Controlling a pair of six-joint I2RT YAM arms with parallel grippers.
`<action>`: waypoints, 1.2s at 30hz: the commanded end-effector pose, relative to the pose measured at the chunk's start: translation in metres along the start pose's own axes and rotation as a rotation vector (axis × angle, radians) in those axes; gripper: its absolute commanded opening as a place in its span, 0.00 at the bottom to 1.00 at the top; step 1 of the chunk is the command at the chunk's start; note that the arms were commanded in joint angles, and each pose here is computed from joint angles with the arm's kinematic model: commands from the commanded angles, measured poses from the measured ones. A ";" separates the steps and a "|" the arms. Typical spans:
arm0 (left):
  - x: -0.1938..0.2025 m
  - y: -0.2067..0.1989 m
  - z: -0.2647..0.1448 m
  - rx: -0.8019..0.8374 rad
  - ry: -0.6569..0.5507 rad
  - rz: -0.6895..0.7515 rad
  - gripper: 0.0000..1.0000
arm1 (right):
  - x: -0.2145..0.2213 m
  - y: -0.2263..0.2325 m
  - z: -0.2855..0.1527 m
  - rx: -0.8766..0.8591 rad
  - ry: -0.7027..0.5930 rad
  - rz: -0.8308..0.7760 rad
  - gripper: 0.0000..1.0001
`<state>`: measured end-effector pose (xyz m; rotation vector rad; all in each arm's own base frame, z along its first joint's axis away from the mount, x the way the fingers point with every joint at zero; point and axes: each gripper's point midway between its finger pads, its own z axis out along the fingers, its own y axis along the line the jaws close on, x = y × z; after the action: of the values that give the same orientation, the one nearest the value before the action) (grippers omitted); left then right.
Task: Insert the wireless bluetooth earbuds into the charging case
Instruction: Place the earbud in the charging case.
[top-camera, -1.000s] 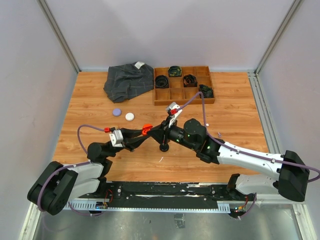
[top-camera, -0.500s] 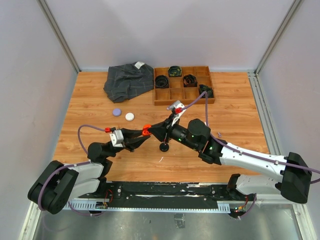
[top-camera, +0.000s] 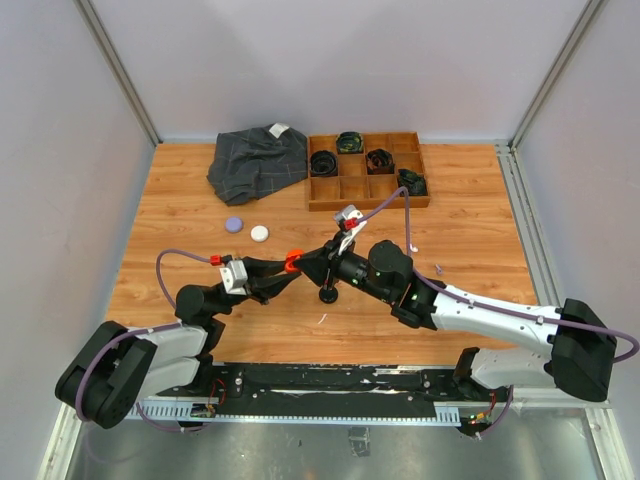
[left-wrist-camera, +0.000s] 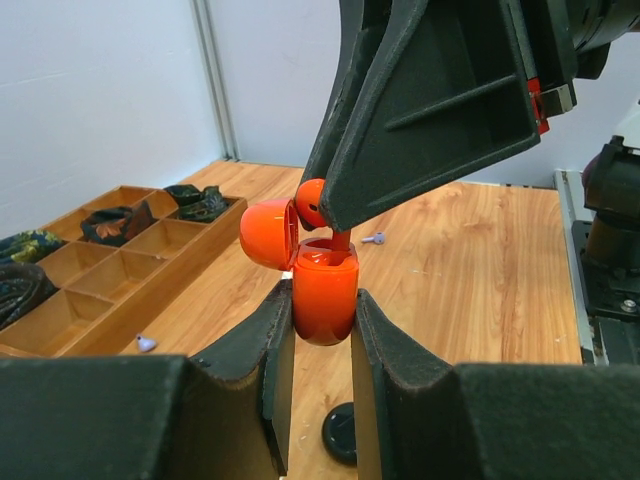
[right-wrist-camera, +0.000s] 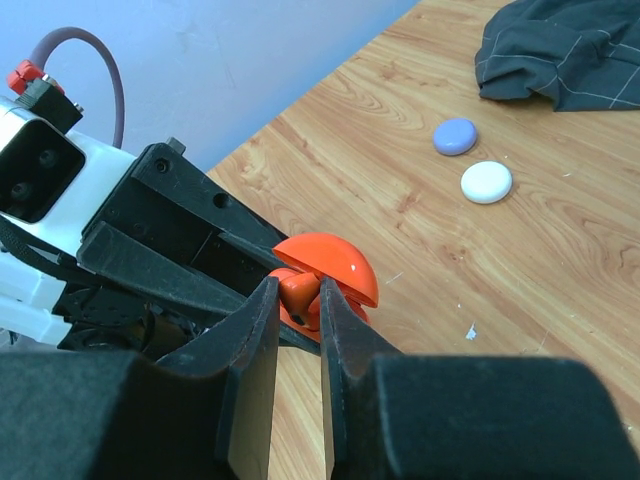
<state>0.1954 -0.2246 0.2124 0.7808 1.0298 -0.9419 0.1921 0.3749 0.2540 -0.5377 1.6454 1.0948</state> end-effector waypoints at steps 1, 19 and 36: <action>-0.057 -0.010 0.004 0.041 -0.206 0.165 0.04 | -0.003 0.008 0.002 -0.022 -0.027 0.023 0.14; -0.057 0.000 0.002 -0.041 -0.218 0.170 0.02 | 0.008 -0.015 -0.002 0.132 -0.005 0.095 0.24; -0.028 0.003 -0.005 -0.073 -0.140 0.114 0.02 | -0.018 -0.008 -0.009 0.113 -0.023 -0.037 0.49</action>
<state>0.2060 -0.2213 0.2021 0.7152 1.0837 -0.8967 0.1995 0.3652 0.2402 -0.4399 1.7342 1.0204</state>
